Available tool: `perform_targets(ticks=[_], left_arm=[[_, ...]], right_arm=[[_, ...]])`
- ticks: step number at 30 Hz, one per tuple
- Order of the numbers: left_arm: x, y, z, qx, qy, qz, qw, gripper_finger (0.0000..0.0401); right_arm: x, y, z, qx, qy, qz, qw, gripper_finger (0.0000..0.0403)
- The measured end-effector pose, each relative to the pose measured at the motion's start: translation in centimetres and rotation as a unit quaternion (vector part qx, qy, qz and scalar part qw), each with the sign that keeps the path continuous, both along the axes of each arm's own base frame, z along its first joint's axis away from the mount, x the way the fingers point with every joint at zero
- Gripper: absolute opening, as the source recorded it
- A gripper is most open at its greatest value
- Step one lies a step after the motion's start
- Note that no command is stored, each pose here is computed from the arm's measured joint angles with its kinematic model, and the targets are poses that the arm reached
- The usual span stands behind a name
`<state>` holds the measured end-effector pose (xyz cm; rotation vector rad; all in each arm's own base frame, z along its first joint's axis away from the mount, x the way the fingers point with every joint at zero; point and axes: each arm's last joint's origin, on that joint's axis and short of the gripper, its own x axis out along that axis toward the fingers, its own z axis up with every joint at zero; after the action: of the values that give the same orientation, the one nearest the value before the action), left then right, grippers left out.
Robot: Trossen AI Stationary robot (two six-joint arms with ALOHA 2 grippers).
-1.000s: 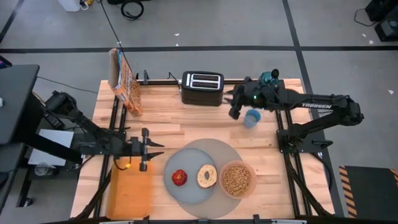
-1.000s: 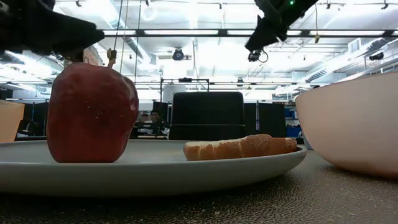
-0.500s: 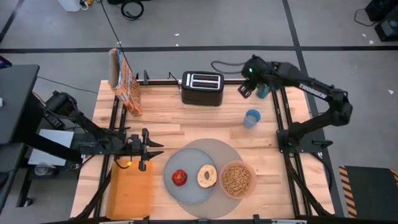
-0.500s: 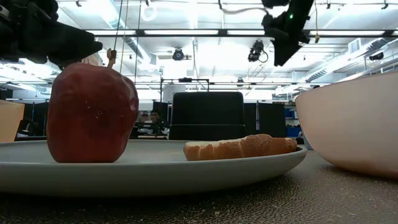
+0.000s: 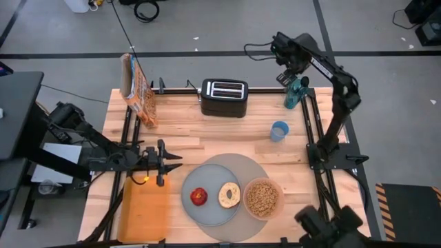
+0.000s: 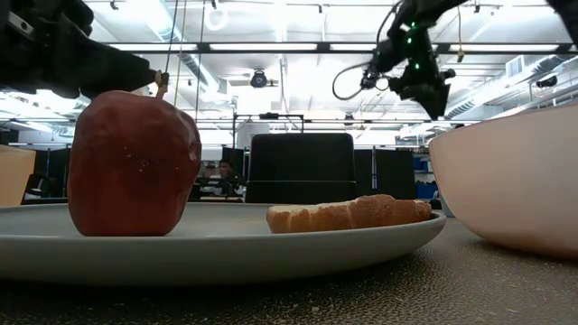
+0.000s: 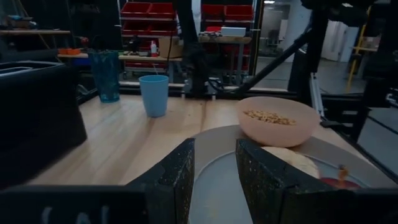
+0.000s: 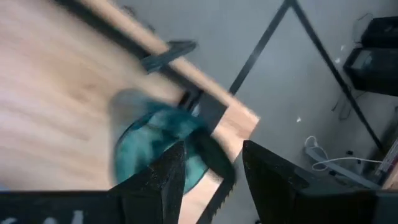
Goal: Arrange a breakfast setting
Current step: Put the spoon on the gray table mat between the pink bowl and the blue plate
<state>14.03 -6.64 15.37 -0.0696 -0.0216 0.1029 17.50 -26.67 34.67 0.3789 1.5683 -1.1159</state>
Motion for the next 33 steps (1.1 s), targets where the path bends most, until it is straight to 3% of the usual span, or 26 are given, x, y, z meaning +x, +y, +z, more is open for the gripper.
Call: perform_targets(ticks=[14, 23, 33], left_arm=[[0.2, 0.6, -0.4, 0.004, 0.017, 0.02, 1.0, 0.0125], [0.2, 0.6, -0.5, -0.004, 0.022, 0.02, 1.0, 0.0125], [0.2, 0.6, -0.6, -0.007, 0.024, 0.02, 0.999, 0.0125]], right_arm=[[-2.4, -3.5, -0.5, 0.01, 0.005, -0.036, 0.999, 0.0181], [-4.0, -4.0, -2.0, 0.036, 0.024, -0.061, 0.997, 0.0181], [-4.0, -3.8, -3.3, 0.066, 0.026, -0.055, 0.996, 0.018]])
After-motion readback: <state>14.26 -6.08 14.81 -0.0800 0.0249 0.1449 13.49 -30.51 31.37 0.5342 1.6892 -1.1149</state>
